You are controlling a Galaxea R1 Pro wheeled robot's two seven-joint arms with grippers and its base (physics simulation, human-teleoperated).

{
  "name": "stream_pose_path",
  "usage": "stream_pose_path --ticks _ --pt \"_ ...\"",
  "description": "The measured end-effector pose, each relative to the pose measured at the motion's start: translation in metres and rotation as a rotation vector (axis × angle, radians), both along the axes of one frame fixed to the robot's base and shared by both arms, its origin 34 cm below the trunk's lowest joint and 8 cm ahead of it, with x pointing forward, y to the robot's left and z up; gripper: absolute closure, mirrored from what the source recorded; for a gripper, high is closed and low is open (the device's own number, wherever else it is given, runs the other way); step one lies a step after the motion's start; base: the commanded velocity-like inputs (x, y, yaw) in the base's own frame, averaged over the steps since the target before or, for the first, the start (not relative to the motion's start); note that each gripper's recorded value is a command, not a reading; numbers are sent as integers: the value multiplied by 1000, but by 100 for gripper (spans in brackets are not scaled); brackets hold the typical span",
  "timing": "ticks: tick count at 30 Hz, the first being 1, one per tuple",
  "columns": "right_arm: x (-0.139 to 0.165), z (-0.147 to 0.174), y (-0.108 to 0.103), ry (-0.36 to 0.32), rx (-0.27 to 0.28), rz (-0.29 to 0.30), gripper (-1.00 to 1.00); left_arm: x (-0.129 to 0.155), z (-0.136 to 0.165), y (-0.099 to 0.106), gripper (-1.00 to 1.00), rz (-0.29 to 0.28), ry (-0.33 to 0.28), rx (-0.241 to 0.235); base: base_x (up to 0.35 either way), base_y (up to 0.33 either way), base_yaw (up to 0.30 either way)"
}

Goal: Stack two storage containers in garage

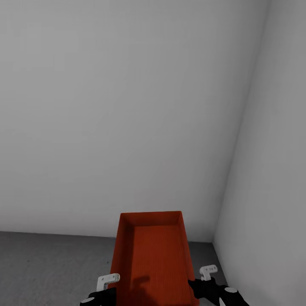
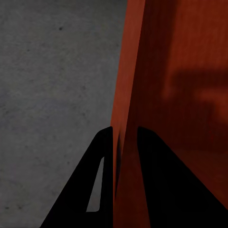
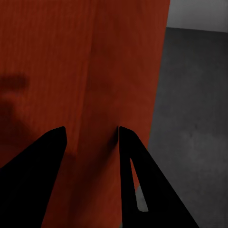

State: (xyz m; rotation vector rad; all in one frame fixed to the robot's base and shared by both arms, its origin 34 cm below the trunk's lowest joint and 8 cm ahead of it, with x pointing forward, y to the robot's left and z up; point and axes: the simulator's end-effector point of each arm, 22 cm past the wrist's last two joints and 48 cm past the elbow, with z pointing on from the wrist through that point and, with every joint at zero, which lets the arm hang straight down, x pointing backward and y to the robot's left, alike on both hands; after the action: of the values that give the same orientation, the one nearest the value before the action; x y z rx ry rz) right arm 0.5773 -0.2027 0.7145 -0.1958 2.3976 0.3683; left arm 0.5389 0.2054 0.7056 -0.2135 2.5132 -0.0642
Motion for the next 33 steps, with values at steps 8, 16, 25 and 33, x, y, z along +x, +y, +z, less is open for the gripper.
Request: stream_pose_path --ticks 8,16,25,33 --pt "-1 -15 0 13 0 0 100 -1 -15 0 100 0 13 0 0 0 0" --pt "-3 -31 1 25 0 0 100 -3 -30 1 100 -1 25 1 0 0 0" --pt "-5 -50 1 40 1 0 100 -5 -48 1 100 -1 39 0 0 0 0" --pt "-7 -66 1 52 0 0 100 -7 -64 1 100 -1 52 0 0 0 0"
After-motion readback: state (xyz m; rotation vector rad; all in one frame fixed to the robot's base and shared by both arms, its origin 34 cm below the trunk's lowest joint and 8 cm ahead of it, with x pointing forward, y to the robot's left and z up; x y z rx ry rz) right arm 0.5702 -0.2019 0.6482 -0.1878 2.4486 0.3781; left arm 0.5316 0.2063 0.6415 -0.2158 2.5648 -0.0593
